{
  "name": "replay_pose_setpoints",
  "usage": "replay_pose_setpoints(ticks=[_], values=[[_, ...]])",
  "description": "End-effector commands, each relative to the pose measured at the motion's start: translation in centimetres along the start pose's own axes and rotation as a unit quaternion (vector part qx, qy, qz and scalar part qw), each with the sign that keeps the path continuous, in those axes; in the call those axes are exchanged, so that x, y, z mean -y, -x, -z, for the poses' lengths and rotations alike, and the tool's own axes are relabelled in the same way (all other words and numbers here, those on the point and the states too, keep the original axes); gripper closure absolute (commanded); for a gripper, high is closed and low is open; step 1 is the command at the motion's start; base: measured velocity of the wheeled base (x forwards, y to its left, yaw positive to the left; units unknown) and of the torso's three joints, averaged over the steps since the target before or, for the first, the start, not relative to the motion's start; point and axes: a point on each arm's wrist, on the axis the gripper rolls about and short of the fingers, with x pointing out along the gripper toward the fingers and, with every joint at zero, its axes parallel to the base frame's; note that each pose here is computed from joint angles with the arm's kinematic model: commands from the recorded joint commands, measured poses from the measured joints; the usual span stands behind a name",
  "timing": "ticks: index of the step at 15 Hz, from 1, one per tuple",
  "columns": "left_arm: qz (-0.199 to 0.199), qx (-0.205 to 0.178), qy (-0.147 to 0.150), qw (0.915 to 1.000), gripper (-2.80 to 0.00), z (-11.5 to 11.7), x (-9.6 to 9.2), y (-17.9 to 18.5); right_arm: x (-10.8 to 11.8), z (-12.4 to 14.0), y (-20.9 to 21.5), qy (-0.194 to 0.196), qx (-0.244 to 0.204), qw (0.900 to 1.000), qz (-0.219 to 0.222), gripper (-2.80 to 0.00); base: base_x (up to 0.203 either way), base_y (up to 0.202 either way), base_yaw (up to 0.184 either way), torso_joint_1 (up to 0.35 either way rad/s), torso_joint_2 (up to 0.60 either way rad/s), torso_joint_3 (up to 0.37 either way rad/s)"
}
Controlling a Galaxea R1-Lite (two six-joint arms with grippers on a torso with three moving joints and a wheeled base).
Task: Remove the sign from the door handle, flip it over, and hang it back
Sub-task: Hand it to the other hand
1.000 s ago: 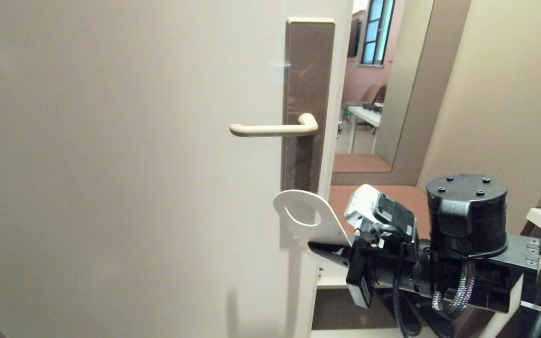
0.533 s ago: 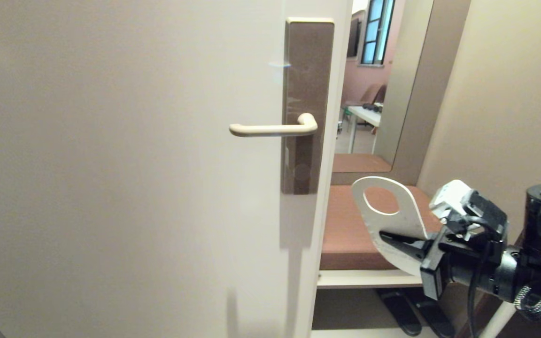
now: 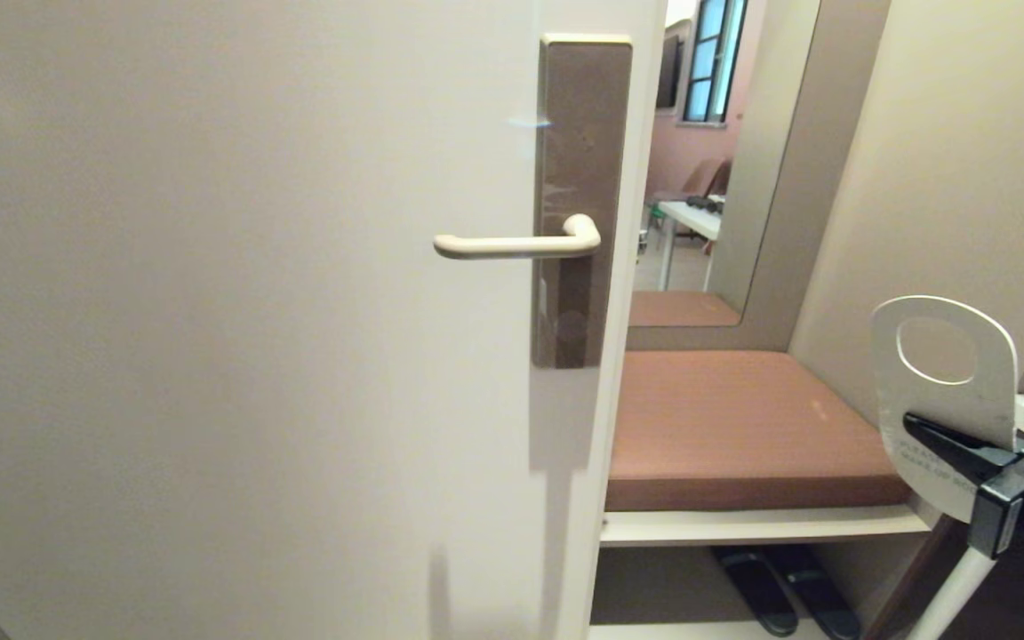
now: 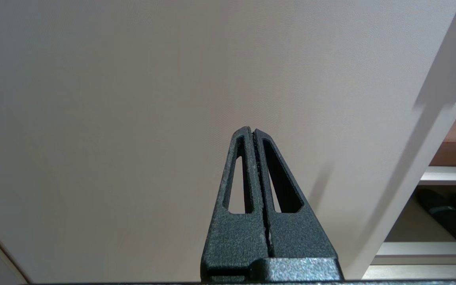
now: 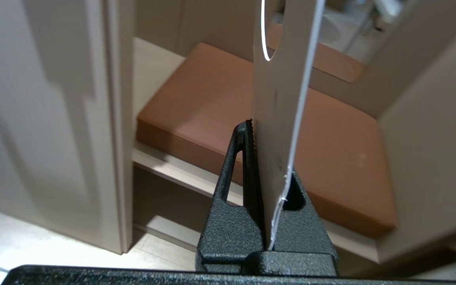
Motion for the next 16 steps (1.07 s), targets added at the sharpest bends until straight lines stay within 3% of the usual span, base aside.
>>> replay_pose_setpoints(ticks=[1, 7, 16], values=[[-0.001, 0.000, 0.000, 1.0000, 0.00, 0.0, 0.0, 0.0, 0.2, 0.7, 3.5, -0.001, 0.036, 0.998, 0.042, 0.00, 0.000, 0.000, 0.000, 0.000, 0.00, 0.000], [-0.001, 0.000, 0.001, 1.0000, 0.00, 0.0, 0.0, 0.0, -1.9, 5.8, 8.8, -0.046, 0.063, 0.994, 0.078, 0.00, 0.000, 0.000, 0.000, 0.000, 0.00, 0.000], [-0.001, 0.000, 0.000, 1.0000, 0.00, 0.0, 0.0, 0.0, -4.4, 11.7, 13.2, -0.074, 0.031, 0.992, 0.102, 0.00, 0.000, 0.000, 0.000, 0.000, 0.00, 0.000]])
